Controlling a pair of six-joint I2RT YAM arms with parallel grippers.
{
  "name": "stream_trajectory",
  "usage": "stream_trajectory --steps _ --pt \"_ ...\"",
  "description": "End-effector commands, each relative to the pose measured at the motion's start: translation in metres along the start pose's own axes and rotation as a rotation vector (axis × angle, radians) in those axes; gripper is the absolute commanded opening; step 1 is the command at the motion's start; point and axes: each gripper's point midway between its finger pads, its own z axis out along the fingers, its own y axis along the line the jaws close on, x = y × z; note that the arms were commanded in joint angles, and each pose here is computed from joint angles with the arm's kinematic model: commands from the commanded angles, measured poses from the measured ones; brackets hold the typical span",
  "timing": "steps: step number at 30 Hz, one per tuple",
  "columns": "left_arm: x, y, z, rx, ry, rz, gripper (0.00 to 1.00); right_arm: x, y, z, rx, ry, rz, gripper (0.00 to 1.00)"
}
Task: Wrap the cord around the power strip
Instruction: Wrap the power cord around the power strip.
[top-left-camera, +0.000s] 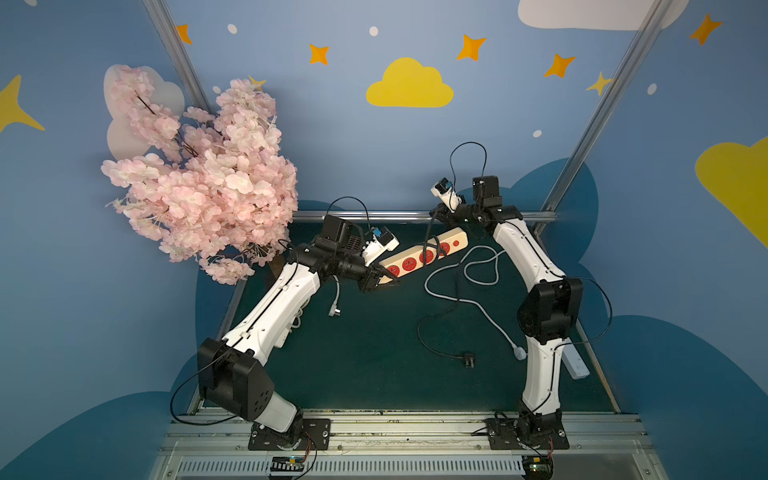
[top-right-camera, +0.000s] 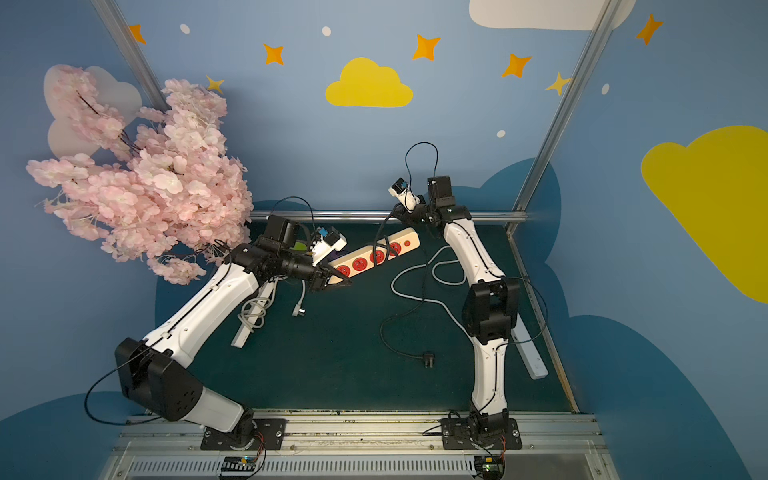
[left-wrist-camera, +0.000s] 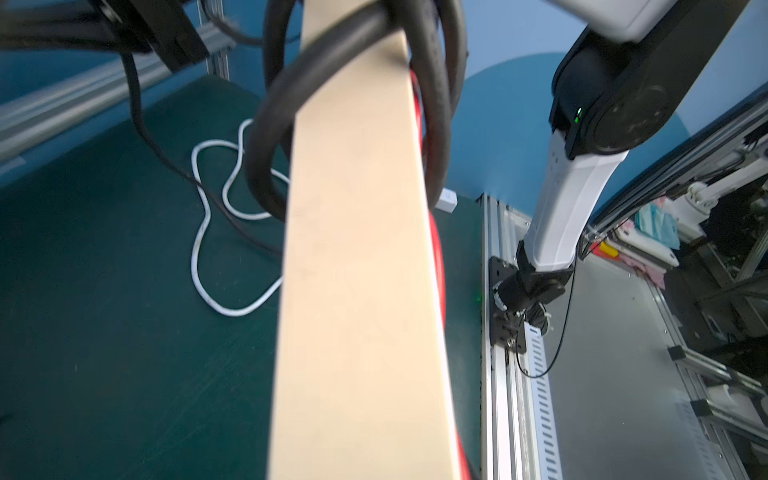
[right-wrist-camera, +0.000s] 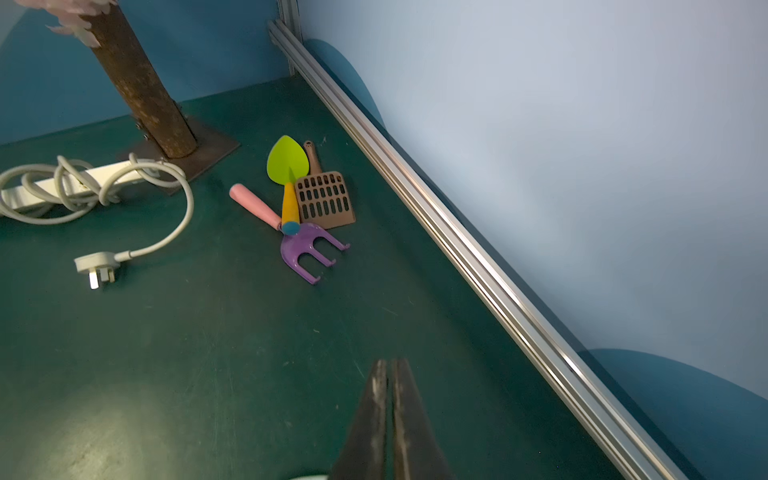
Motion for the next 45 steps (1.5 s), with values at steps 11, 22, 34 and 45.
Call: stream_trajectory --steps 11,22,34,45 --pt "-0.093 -0.016 -0.044 -0.055 -0.341 0.207 0.03 0.044 -0.024 0.07 0.099 -0.133 0.335 0.41" --pt "-0.12 0.038 -0.069 -0.316 -0.402 0.114 0.02 0.073 0.017 0.117 0.088 -0.101 0.417 0.1" --pt "-0.087 0.189 -0.12 -0.91 -0.261 -0.01 0.03 0.107 0.155 0.035 0.135 0.128 0.101 0.0" --pt "-0.002 0.212 -0.078 -1.049 0.271 0.129 0.03 0.03 0.201 -0.066 0.255 0.077 -0.401 0.0"
